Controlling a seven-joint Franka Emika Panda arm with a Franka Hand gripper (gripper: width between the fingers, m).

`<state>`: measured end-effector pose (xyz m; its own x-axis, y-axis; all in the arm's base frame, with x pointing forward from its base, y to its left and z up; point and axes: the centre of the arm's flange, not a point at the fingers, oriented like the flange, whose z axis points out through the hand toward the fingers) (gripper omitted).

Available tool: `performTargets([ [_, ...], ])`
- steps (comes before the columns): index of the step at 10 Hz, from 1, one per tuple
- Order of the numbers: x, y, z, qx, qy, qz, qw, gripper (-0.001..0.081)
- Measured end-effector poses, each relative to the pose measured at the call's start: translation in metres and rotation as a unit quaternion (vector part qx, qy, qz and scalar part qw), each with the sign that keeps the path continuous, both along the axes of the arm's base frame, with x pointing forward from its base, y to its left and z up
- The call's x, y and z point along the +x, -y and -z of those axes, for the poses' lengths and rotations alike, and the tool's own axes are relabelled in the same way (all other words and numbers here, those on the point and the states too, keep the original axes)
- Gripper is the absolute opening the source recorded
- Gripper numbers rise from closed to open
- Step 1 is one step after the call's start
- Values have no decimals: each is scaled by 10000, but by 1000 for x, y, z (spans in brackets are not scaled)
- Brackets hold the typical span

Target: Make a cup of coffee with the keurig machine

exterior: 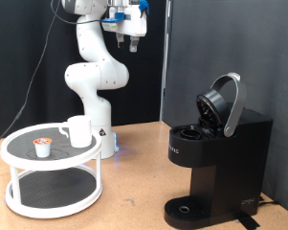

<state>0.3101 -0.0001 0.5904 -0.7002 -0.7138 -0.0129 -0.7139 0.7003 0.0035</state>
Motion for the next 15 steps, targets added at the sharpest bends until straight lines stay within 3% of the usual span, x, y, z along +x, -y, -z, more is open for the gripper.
performTargets([
  [3,-1,16,1,118,-20,39,9999,734],
  [8,-12,97,-2,212,22,104,9997,734],
  [12,-15,114,1,216,-7,22,9998,734],
  [15,-30,161,9,163,-78,-87,9998,734],
])
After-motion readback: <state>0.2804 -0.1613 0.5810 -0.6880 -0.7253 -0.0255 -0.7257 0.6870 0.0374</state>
